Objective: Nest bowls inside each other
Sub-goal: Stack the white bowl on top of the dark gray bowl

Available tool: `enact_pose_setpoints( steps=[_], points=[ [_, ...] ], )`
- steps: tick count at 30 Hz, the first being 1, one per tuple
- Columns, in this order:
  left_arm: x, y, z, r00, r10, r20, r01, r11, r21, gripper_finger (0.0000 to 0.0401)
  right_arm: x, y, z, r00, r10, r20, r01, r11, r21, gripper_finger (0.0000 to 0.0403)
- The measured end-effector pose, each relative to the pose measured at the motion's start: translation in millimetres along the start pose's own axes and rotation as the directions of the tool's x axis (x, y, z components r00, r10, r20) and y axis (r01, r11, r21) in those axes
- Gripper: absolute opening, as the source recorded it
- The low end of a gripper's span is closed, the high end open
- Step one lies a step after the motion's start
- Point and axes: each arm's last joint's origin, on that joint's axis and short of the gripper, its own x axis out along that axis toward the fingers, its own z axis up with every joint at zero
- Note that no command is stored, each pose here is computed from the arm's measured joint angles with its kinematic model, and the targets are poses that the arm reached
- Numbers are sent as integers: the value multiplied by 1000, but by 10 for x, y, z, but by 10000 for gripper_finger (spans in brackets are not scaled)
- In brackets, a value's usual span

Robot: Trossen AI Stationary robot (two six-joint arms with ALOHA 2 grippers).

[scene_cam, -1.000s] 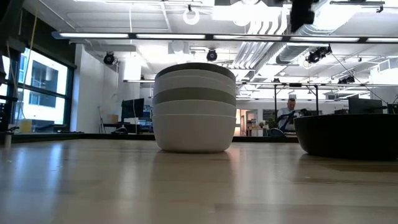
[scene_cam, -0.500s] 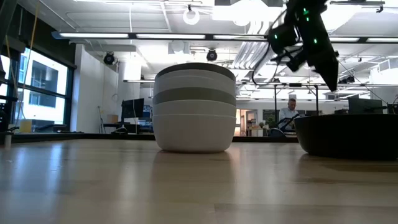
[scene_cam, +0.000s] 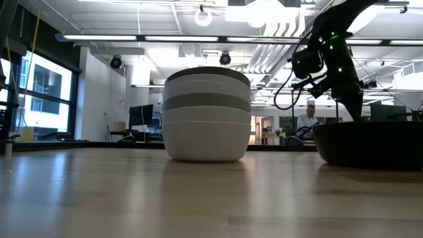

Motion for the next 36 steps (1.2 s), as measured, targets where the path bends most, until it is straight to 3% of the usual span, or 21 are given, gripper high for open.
enact_pose_setpoints(
  steps=[10,19,24,36],
  points=[
    [1,9,16,1000,8,15,-7,1000,-12,181,109,-76,9,998,57,23,-56,997,-44,163],
    [2,19,34,999,17,33,-16,1000,-24,181,104,-67,79,987,120,102,-115,992,-60,117],
    [2,19,34,999,17,33,-16,999,-31,181,102,-66,97,984,132,122,-124,990,-67,110],
    [15,-18,49,999,5,31,-5,1000,-25,181,99,-53,99,976,176,129,-138,956,-260,110]
  ],
)
